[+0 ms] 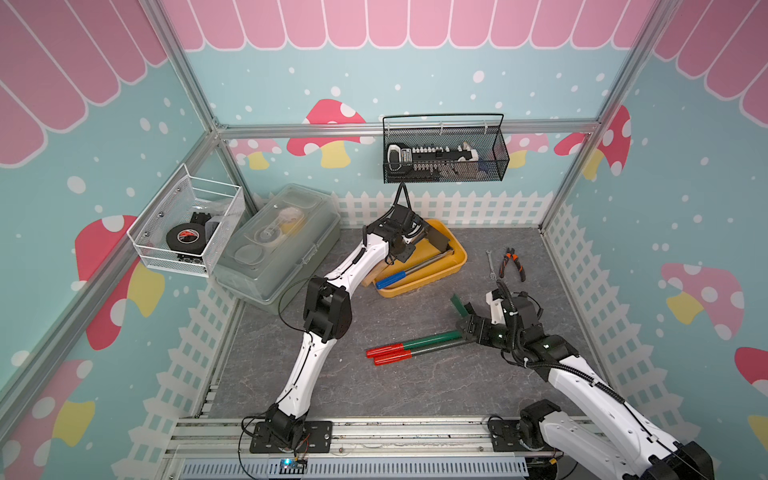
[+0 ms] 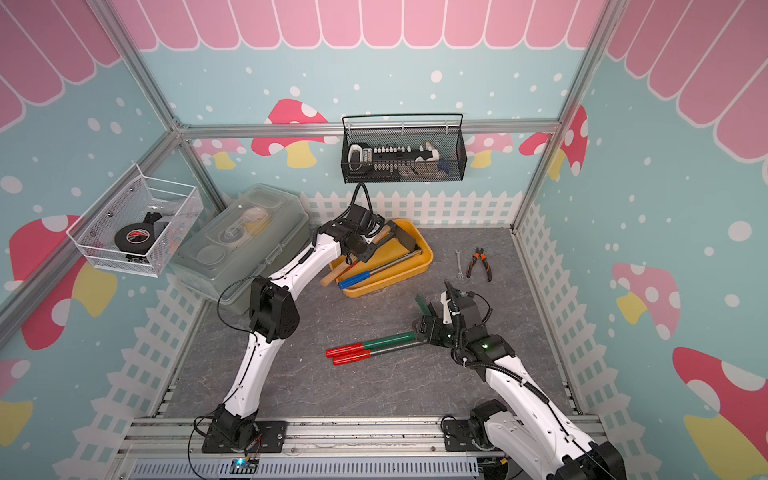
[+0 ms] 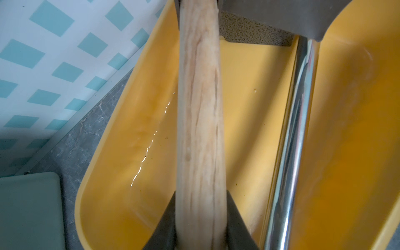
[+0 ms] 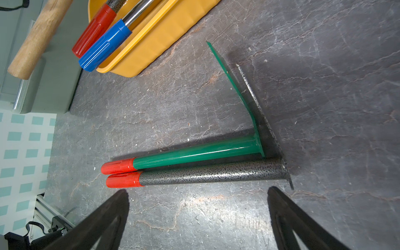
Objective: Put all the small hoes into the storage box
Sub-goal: Place the hoe in the storage box.
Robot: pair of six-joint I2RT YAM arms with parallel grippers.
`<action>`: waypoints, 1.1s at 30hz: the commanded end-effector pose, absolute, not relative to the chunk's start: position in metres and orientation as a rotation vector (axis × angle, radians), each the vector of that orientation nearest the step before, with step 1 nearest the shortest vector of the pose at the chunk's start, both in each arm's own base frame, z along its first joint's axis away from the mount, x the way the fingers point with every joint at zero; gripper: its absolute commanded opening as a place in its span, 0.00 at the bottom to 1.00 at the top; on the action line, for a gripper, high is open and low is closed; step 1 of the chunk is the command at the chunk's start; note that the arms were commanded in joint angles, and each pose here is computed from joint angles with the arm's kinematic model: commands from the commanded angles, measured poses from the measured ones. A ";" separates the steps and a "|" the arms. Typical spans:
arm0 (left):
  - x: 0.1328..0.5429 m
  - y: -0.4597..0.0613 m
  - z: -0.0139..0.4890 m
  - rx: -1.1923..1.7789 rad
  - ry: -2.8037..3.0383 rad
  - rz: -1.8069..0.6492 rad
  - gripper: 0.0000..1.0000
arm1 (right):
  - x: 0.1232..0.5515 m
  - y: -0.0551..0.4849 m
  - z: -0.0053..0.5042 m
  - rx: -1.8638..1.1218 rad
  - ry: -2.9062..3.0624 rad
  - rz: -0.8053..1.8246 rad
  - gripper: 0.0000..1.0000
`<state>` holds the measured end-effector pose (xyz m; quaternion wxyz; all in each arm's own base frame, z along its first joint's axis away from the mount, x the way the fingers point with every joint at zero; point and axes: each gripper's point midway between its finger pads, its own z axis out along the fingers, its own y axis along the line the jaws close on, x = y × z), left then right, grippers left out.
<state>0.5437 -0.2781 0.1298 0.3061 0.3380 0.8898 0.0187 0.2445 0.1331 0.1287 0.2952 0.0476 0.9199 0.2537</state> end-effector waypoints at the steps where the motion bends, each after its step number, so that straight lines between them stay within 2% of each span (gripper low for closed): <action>1: 0.565 -0.281 0.149 0.842 2.269 0.072 0.00 | 0.244 0.134 0.135 0.109 2.440 0.680 0.99; 12: 0.575 -0.280 0.140 0.832 2.246 0.160 0.00 | 0.242 0.134 0.134 0.111 2.440 0.685 0.99; 33: 0.583 -0.295 0.122 0.879 2.221 0.153 0.00 | 0.237 0.132 0.125 0.117 2.465 0.678 0.99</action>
